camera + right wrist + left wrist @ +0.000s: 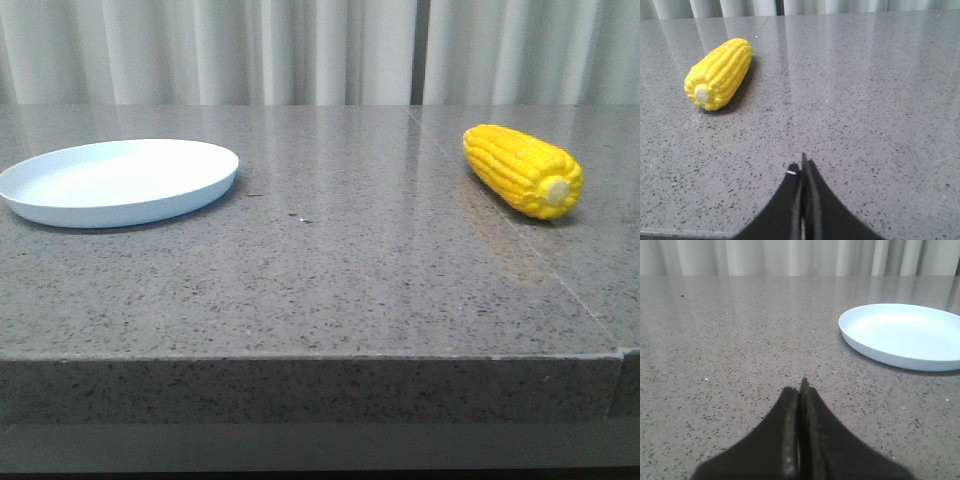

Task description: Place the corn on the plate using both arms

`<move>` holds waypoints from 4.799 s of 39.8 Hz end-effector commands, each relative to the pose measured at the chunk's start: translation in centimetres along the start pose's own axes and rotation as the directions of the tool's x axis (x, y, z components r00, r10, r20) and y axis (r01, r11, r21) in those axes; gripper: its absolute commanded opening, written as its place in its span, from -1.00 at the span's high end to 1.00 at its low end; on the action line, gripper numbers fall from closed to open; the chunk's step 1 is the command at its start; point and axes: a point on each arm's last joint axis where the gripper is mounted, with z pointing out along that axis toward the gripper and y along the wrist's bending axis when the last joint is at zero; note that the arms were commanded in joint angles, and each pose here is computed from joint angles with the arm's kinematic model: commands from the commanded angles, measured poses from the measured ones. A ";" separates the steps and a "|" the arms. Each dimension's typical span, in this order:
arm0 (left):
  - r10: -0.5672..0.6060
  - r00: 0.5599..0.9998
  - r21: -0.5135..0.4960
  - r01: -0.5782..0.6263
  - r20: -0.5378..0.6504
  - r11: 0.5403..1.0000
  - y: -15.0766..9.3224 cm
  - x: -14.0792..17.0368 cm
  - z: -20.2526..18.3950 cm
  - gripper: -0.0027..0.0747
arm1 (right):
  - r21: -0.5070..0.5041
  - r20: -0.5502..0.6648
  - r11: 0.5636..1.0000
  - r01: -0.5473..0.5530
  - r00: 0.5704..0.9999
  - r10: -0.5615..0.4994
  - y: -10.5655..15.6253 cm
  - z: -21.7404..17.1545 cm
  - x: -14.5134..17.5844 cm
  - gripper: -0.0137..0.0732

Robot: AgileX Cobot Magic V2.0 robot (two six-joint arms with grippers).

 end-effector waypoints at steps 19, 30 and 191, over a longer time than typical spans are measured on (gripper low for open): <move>-0.008 0.997 -0.009 0.008 0.070 1.000 0.1 0.0 0.0 0.98 | 0.001 0.115 1.000 0.004 0.993 -0.004 0.1 -0.4 -1.5 0.85; -0.008 0.997 -0.009 0.008 0.070 1.000 0.1 0.0 0.0 0.98 | 0.001 0.115 1.000 0.004 0.993 -0.004 0.1 -0.4 -1.5 0.85; 0.096 0.381 0.156 0.131 -0.920 0.979 -3.7 -12.8 30.4 -0.40 | -0.020 0.107 0.998 -0.063 0.992 0.065 1.5 1.8 -14.5 -0.79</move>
